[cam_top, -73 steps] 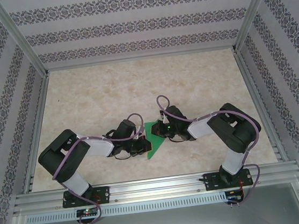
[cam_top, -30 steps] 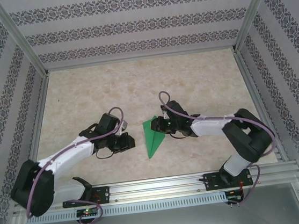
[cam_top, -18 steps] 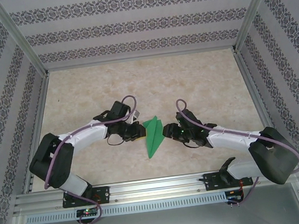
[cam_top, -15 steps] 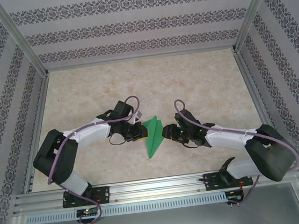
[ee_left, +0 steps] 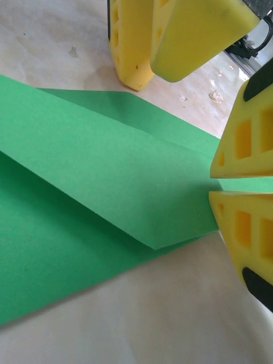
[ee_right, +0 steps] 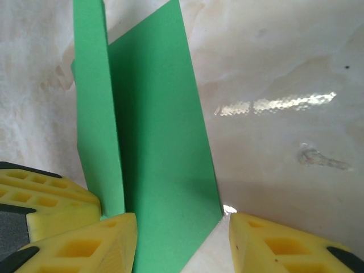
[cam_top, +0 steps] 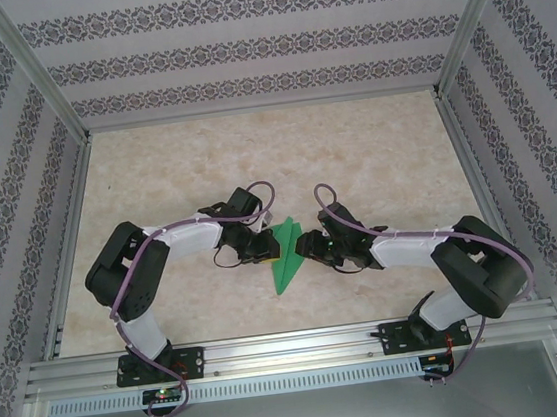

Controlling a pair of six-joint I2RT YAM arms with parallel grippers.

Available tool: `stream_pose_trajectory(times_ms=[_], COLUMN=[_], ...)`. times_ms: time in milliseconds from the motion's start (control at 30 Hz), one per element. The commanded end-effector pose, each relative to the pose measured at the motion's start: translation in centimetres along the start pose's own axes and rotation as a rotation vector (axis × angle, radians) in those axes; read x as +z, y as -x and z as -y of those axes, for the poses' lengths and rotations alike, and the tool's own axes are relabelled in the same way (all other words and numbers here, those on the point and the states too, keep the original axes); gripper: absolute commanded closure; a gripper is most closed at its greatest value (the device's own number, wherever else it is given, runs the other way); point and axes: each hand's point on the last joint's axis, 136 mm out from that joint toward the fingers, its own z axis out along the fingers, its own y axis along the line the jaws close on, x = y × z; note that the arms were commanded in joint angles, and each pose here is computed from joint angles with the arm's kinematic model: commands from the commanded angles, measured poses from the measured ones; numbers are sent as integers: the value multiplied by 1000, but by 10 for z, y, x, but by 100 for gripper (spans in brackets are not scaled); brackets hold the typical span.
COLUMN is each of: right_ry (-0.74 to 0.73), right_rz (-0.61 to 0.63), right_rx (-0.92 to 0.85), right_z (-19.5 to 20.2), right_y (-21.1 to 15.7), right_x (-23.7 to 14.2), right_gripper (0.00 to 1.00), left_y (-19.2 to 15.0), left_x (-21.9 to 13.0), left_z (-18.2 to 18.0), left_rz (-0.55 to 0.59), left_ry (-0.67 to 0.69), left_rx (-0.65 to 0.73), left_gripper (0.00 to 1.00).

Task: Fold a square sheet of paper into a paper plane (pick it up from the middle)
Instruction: Turn over the paper at the center of the table.

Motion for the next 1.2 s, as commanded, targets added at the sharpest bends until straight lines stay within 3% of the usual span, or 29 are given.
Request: stream_pose_trajectory(times_ms=[0,500,1167], right_ry=[37,76,130], right_rz=[5,5,36], right_rx=[1,20,39], right_z=[-14,-23,-29], right_y=[4,6,9], right_x=[3,8,7], right_gripper=[53,55,60], left_y=[-7,-16,-20], left_x=[7,19,23], left_z=[-7,-23,-18], left_rz=[-25,-63,-84], left_ry=[34,65,32], left_rx=[26,15,21], left_gripper=[87,94,95])
